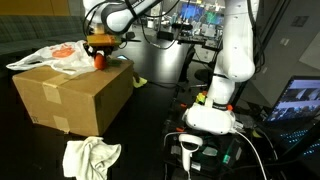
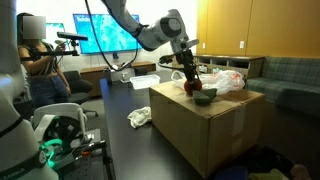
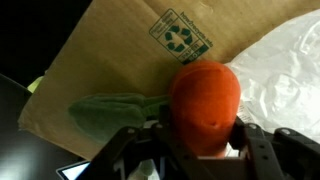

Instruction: Put all the objects from the box on the table, and then put all the objects that were on the table on the box

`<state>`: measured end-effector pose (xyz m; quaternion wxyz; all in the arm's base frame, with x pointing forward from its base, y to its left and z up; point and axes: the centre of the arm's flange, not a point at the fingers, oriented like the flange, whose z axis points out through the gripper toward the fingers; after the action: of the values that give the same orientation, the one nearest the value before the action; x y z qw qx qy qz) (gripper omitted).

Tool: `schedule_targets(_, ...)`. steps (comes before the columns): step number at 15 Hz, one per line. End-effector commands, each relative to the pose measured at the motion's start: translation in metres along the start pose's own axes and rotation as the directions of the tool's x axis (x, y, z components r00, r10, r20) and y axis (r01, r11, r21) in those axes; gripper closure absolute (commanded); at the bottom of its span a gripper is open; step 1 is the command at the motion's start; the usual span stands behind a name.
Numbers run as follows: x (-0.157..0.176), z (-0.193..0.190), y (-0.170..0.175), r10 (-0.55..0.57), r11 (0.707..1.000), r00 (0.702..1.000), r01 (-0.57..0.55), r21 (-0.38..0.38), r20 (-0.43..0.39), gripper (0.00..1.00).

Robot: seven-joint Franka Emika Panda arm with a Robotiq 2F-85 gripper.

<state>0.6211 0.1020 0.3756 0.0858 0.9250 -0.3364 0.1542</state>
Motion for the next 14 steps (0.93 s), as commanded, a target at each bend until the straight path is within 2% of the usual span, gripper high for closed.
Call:
schedule_targets(1, 0.006, -0.019, 0.003, -0.042, 0.998, 0.999, 0.043, -0.048, 0.018, 0.14)
schedule_targets(3, 0.005, -0.029, 0.009, -0.058, 0.997, 0.998, 0.059, -0.054, 0.015, 0.01)
schedule_targets(4, 0.005, -0.032, 0.01, -0.066, 0.996, 0.998, 0.067, -0.055, 0.015, 0.0)
schedule_targets(10, 0.007, -0.053, 0.019, -0.108, 0.992, 0.994, 0.109, -0.058, 0.018, 0.0)
schedule_targets(14, -0.011, -0.053, 0.028, -0.177, 0.981, 0.983, 0.18, -0.068, 0.046, 0.0)
